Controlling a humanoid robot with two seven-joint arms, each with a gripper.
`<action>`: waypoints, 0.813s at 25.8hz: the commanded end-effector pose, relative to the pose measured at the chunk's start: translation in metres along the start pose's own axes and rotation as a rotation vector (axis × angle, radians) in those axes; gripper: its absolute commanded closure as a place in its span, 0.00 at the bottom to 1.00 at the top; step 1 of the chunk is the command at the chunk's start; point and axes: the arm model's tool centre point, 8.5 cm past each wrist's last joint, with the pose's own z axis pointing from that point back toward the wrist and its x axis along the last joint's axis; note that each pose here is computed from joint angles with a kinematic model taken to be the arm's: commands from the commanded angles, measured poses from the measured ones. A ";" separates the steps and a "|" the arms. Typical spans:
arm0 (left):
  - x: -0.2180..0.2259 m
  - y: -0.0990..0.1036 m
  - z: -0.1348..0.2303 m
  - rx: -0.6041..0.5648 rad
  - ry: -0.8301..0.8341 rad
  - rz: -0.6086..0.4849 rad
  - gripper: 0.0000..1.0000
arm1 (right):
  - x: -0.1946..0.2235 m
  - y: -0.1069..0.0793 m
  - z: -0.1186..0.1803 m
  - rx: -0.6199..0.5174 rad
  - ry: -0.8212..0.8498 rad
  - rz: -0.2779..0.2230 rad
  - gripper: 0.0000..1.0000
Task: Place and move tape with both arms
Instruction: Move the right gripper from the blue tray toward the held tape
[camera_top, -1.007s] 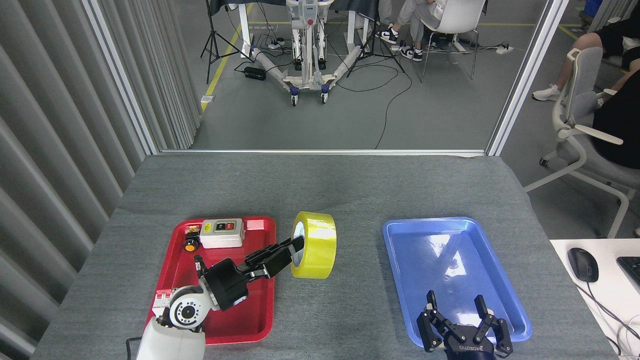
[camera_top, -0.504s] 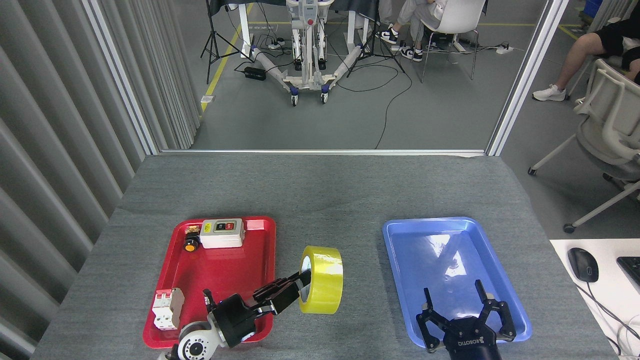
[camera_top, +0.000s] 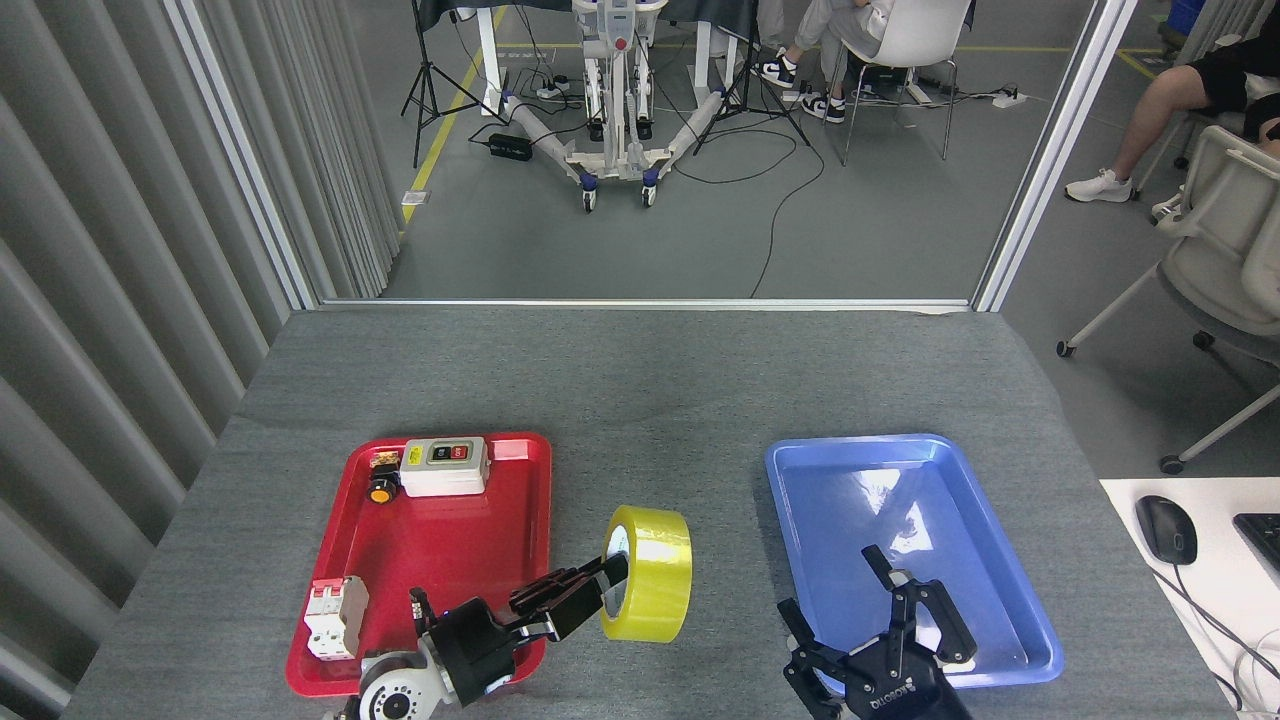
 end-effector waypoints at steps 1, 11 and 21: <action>-0.001 -0.004 0.002 -0.006 0.004 0.007 0.88 | -0.008 0.005 -0.008 -0.032 0.012 -0.015 0.00; -0.001 -0.023 0.011 -0.086 -0.015 0.000 0.80 | -0.033 0.038 -0.061 -0.186 -0.196 -0.064 0.02; 0.002 -0.032 0.010 -0.111 -0.021 0.007 0.80 | -0.008 0.016 -0.037 -0.260 -0.340 -0.108 0.01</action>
